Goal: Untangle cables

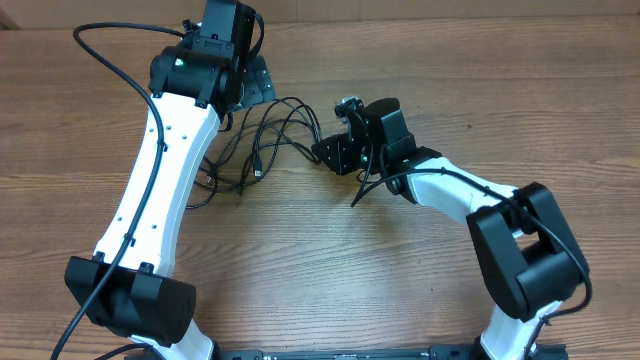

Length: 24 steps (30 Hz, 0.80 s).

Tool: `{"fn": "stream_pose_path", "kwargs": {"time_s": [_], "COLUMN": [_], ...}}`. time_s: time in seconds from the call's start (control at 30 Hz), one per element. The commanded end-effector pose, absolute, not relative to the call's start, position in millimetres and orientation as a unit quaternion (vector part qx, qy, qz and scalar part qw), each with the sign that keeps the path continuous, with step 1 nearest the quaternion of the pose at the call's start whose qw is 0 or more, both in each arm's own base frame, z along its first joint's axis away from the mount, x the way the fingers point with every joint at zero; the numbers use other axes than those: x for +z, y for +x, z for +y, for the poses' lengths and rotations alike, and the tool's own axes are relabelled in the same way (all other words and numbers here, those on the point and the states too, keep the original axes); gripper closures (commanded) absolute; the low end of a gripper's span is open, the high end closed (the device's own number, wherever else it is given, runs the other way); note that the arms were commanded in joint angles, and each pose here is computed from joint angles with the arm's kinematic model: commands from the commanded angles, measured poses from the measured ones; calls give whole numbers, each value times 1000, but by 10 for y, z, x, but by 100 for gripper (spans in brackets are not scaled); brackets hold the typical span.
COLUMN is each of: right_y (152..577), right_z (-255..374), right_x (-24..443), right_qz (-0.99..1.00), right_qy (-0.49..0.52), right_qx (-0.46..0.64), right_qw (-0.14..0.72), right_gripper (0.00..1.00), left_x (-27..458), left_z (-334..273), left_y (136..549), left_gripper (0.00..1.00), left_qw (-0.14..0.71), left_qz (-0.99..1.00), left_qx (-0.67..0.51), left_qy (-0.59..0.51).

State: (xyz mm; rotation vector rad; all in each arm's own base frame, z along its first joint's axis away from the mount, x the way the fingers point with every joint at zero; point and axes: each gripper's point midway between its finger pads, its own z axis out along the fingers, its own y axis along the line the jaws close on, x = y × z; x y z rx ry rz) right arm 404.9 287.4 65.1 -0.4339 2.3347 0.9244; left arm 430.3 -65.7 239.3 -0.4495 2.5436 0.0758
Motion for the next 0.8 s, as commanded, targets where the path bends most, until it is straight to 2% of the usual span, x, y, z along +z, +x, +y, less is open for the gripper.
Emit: {"fn": "stream_pose_path", "kwargs": {"time_s": [0.0,0.03,0.23,0.47,0.57,0.77], "right_y": [4067,4067,4019,3893,3898,3927], "right_z": [2882,2882,2920,2961,2916,2754], "right_x": [604,603,619,858,1133,1950], "right_qz": [877,877,873,861,854,826], "right_qy": [-164,-164,-170,-182,-183,-180], "right_qx": [344,344,358,390,392,379], "right_qw": [292,292,283,270,287,376], "right_gripper": [93,96,96,96,96,96], "left_x": [2357,2357,2357,2357,2357,2357], "left_z": [-581,-581,-581,-581,-581,-581], "left_y": [4332,4332,4332,4332,4332,4332], "left_gripper": [0,0,0,0,0,0], "left_qw": [274,274,274,274,274,274], "left_qz": [947,947,947,947,947,947], "left_qx": [44,44,44,44,44,44], "left_qy": [-165,-165,-165,-165,-165,-165]}}
